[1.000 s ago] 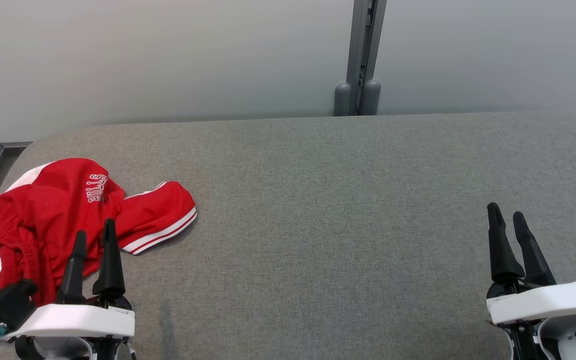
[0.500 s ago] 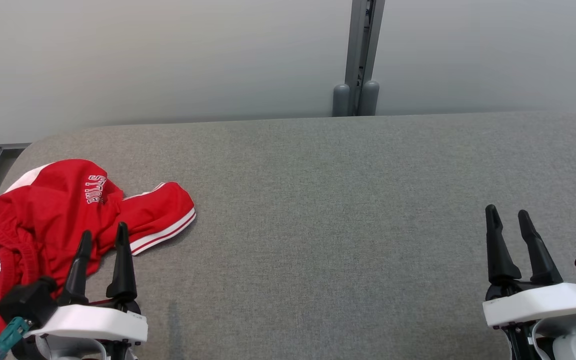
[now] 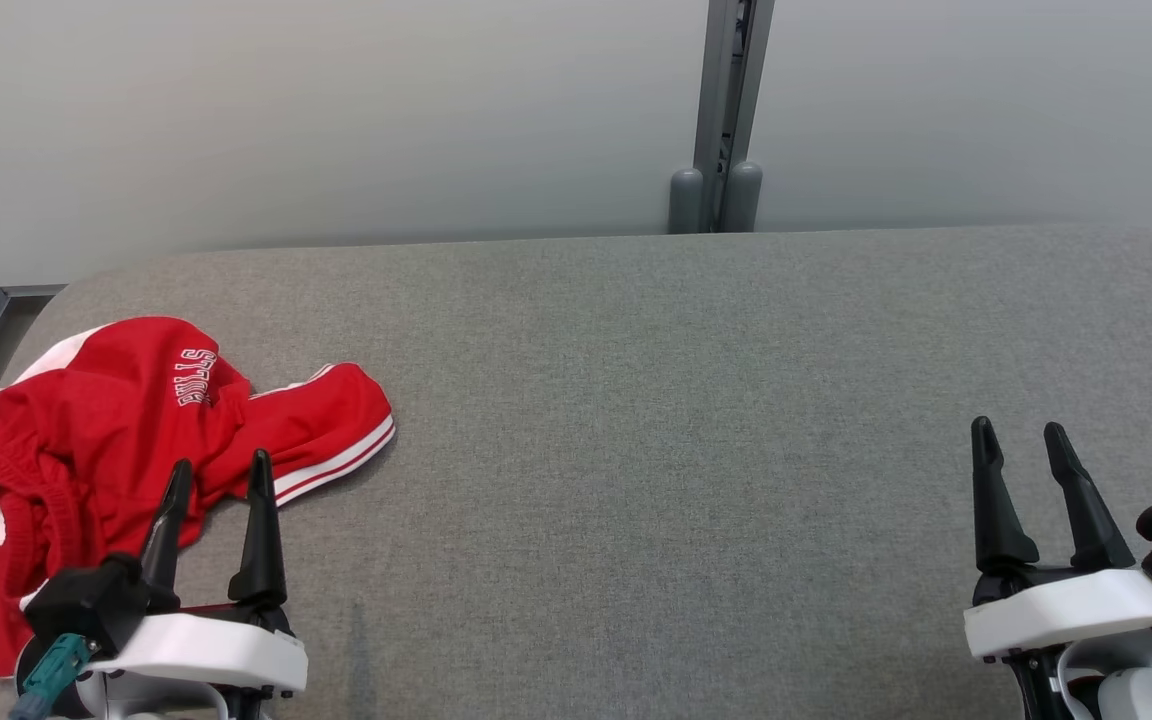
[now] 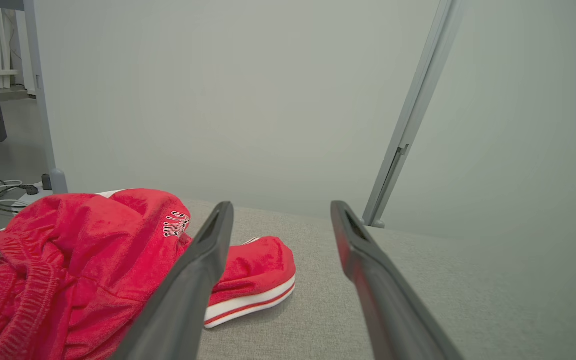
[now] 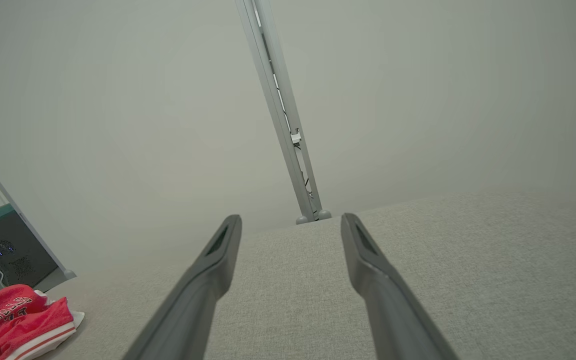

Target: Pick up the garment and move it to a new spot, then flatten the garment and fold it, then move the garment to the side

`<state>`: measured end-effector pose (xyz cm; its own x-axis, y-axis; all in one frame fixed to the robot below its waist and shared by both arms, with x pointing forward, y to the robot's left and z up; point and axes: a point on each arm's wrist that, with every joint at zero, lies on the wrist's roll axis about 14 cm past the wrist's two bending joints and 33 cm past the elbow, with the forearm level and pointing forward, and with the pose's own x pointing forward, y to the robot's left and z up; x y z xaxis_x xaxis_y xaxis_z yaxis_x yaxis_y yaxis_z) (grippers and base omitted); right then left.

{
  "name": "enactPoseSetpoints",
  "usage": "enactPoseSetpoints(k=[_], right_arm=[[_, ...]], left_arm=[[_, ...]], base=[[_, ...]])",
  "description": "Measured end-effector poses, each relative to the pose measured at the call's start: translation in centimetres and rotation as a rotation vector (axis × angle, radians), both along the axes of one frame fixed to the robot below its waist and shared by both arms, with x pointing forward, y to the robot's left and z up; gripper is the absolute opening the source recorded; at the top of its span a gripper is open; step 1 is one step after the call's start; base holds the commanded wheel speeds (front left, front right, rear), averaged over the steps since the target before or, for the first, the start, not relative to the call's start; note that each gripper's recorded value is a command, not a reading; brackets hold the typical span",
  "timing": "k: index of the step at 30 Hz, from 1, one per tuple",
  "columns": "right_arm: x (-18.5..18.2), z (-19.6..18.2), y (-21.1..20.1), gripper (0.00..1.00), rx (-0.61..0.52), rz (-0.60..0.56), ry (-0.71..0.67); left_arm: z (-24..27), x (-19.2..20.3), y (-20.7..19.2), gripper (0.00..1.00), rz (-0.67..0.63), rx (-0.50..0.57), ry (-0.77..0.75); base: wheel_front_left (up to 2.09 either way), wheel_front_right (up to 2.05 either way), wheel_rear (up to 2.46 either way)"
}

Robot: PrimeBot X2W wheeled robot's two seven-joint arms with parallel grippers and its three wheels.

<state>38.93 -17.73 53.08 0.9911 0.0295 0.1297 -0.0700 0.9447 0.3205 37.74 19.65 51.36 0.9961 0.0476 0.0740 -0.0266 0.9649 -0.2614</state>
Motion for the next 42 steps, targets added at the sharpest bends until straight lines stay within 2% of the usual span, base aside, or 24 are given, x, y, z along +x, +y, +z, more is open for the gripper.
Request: enactPoseSetpoints(k=[23, 33, 42], right_arm=[[0.2, -0.4, 0.6, 1.00, -0.132, 0.014, -0.013], [0.2, -0.3, 1.1, 1.00, -0.180, 0.031, -0.024], [0.3, -0.4, 1.2, 1.00, -0.180, 0.034, -0.024]], left_arm=[[0.3, -0.1, -0.1, 1.00, 0.000, 0.152, -0.025], [0.2, -0.1, -0.1, 1.00, -0.006, 0.193, -0.030], [0.1, -0.1, -0.1, 1.00, -0.005, 0.188, -0.025]], base=[[0.00, 0.00, 0.00], [0.00, 0.00, 0.00], [0.00, 0.00, 0.00]])
